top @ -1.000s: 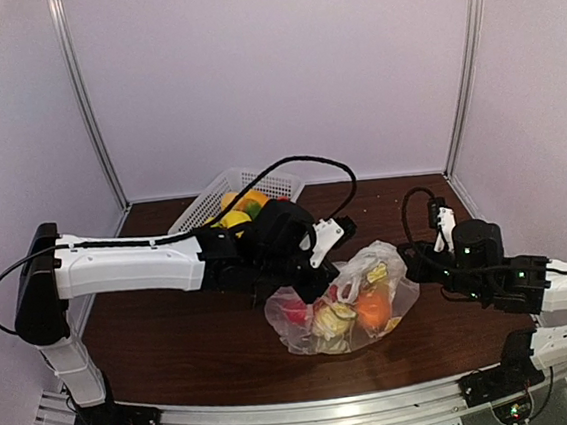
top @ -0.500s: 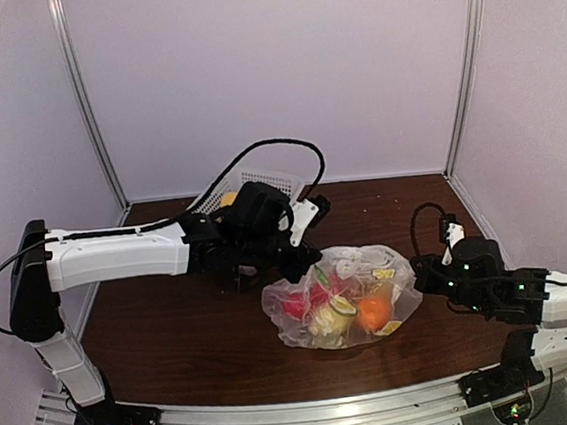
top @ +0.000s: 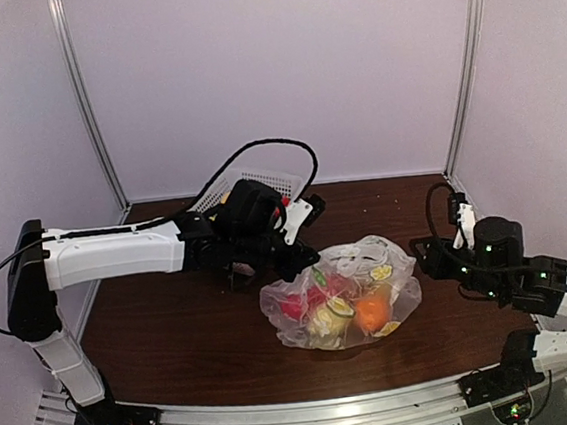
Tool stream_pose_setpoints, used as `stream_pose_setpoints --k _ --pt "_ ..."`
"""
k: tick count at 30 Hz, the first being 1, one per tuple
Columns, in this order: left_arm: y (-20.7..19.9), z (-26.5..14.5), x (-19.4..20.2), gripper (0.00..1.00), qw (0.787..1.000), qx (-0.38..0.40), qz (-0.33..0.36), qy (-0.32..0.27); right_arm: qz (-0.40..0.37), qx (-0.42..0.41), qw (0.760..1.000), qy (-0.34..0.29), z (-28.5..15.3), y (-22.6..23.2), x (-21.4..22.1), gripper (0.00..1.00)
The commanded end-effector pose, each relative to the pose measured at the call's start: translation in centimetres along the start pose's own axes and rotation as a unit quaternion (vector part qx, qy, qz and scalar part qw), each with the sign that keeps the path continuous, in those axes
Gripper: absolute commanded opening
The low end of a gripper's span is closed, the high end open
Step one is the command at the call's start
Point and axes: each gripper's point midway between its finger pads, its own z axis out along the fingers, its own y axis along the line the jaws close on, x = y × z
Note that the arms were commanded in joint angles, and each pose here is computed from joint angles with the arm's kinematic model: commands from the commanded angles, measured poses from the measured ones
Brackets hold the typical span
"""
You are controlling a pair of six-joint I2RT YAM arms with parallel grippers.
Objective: Untie the knot of the plastic bag and take out the fruit
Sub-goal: Untie the bag handles from the takeout bag.
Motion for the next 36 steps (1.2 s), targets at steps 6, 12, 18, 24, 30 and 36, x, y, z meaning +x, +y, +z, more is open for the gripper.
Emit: stream_pose_setpoints --k 6,12,18,24,30,36 --pt "-0.7 -1.2 -1.3 0.0 0.999 0.024 0.011 -0.025 -0.125 -0.052 0.989 0.06 -0.9 4.9 -2.6 0.63" --pt "-0.9 -1.2 -1.4 0.0 0.999 0.029 0.011 -0.026 -0.172 -0.033 0.977 0.12 1.5 6.3 -1.7 0.64" --pt "-0.9 -1.2 -1.2 0.0 0.999 0.031 0.009 -0.024 -0.196 -0.006 0.968 0.154 4.0 6.3 -1.5 0.64" --pt "-1.0 -1.2 -1.2 0.0 0.999 0.032 0.009 -0.024 -0.196 -0.004 0.963 0.185 5.8 5.9 -0.5 0.58" --pt "-1.1 -1.3 -1.3 0.0 0.999 0.033 0.01 -0.025 -0.196 -0.009 0.961 0.194 6.2 5.9 0.2 0.58" --pt "-1.0 -1.3 -1.3 0.0 0.999 0.033 0.01 -0.025 -0.198 0.01 0.961 0.195 6.7 4.9 0.5 0.44"
